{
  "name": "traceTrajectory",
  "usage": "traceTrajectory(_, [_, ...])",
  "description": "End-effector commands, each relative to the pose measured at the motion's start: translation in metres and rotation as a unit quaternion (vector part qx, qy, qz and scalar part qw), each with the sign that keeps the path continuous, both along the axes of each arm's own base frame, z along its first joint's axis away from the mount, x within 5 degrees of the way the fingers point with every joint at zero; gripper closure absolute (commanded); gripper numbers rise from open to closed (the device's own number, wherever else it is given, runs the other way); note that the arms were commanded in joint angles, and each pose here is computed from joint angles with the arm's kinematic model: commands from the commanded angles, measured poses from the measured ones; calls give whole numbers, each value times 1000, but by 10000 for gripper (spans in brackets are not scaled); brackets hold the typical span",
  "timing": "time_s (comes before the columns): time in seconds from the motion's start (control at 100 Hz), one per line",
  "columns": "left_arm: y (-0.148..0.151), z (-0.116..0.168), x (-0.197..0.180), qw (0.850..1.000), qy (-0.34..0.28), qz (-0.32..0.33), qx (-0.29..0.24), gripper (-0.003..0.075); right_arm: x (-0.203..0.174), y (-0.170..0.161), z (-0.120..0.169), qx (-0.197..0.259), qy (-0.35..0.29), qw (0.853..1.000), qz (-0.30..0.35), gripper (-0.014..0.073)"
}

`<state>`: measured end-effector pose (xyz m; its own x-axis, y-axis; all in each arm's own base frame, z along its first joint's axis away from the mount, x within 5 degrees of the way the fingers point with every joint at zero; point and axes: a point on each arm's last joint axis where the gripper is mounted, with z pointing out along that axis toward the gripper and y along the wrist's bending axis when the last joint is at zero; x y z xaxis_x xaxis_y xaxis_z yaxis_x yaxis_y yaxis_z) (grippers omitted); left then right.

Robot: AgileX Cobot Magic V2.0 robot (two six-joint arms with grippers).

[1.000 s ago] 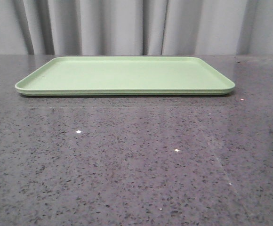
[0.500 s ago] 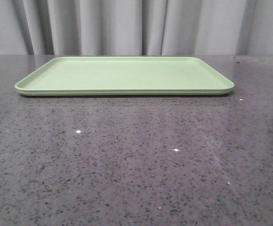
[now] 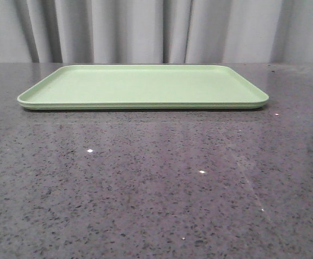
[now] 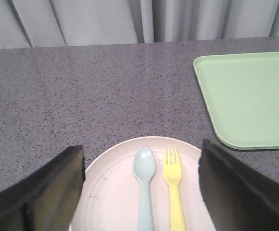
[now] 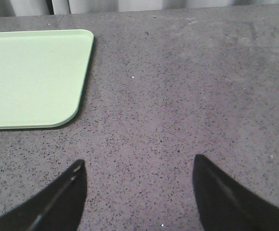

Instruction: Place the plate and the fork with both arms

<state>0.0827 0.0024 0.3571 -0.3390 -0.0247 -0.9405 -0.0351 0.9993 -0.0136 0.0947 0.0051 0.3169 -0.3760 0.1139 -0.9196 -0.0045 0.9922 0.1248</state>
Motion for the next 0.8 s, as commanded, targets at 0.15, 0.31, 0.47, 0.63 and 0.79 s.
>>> traceTrajectory(0.15, [0, 15, 5, 998, -56, 1, -14, 167, 4, 0, 17, -3, -51, 999, -1, 43])
traceTrajectory(0.31, [9, 9, 7, 999, 24, 41, 21, 169, 3, -1, 14, -11, -37, 999, -2, 43])
traceTrajectory(0.47, [15, 8, 20, 992, 96, 59, 47, 169, 3, -1, 14, -11, -33, 999, -2, 43])
traceTrajectory(0.63, [19, 12, 40, 989, 120, 72, 44, 169, 3, -1, 13, -11, -31, 999, -2, 43])
traceTrajectory(0.79, [31, 10, 61, 983, 145, 105, 37, 193, 3, -1, 13, -11, -30, 999, -2, 43])
